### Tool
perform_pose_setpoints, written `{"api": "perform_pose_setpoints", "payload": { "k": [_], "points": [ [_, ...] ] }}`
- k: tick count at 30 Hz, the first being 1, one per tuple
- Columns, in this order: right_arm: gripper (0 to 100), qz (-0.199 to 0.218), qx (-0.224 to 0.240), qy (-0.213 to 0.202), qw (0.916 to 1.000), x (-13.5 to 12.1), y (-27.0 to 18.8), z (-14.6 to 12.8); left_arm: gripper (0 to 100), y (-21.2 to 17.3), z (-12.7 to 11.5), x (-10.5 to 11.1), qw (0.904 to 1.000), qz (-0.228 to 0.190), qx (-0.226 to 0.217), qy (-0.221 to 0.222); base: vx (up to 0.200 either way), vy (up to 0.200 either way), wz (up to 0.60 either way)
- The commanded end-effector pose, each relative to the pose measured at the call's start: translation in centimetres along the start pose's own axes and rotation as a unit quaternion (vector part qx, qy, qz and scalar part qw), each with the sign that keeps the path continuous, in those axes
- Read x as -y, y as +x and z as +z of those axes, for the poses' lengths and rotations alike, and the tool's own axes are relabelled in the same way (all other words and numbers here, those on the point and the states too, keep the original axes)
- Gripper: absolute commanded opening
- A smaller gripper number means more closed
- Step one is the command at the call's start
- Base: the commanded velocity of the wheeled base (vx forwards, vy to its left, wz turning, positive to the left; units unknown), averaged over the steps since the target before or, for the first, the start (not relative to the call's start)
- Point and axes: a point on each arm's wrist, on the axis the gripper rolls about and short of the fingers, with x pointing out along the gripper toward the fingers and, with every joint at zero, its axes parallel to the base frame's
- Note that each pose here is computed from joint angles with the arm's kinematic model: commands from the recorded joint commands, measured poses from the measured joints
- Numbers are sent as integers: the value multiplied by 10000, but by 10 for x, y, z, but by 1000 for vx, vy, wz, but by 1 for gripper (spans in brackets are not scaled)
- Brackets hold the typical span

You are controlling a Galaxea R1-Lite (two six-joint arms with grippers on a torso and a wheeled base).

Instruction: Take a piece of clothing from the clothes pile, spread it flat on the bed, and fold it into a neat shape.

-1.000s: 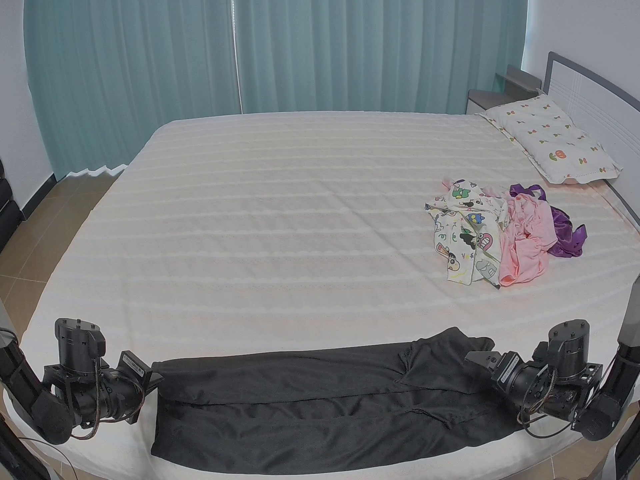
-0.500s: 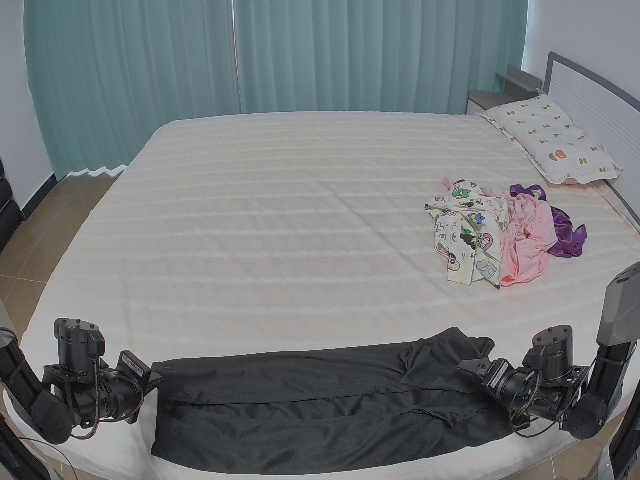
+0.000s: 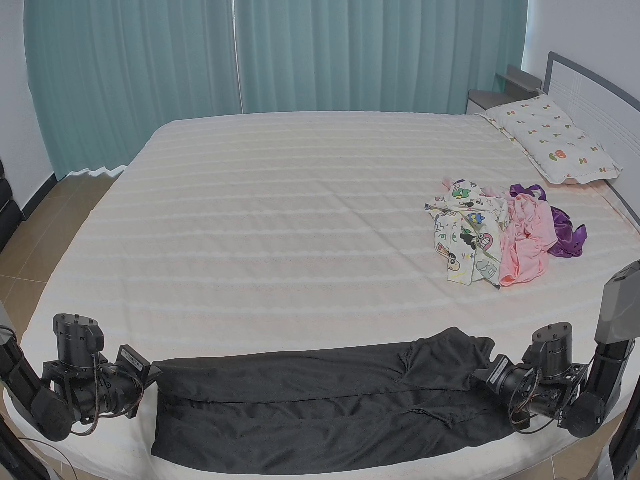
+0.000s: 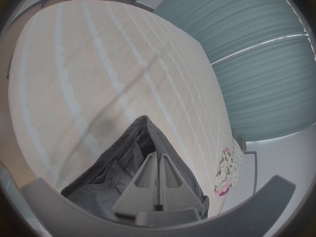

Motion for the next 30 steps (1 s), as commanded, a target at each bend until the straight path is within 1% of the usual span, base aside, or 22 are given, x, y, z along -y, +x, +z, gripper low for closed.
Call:
{"api": "perform_pose_setpoints", "payload": {
  "k": [1,4,5,7,10,11,13,17,19,24,27,29,30],
  "points": [
    [0,229,236,55,9994,-7,-6,10,0,1,6,4,9998,-80,165,-36,0,0,0],
    [0,409,391,88,9984,-15,-2,19,0,3,13,14,9989,-239,408,-49,0,0,0],
    [0,409,391,88,9984,-15,-2,19,0,3,13,14,9989,-239,408,-49,0,0,0],
    [0,615,611,160,9961,-24,5,31,0,2,19,25,9974,-485,536,-41,0,0,0],
    [0,761,774,201,9939,-32,11,40,0,2,24,31,9960,-614,646,-47,0,0,0],
    [0,889,895,216,9918,-39,15,47,0,2,32,37,9941,-743,781,-84,0,0,0],
    [0,1019,1066,261,9887,-46,19,57,0,2,41,41,9921,-813,942,-148,0,0,0],
    [0,1301,1321,293,9822,-58,23,69,0,2,54,42,9892,-857,1144,-323,0,0,0],
    [0,1329,1359,295,9813,-60,23,70,0,0,58,40,9883,-855,1200,-384,0,0,0],
    [0,1082,1210,269,9864,-49,23,62,0,1,58,32,9896,-695,1179,-441,0,0,0],
    [0,868,988,247,9910,-37,18,52,0,-1,52,24,9923,-589,1003,-415,0,0,0],
    [0,805,919,233,9922,-34,17,48,0,-1,50,21,9934,-561,916,-402,0,0,0],
    [0,684,827,225,9940,-28,14,44,0,-2,46,16,9950,-488,783,-391,0,0,0]
  ]
}}
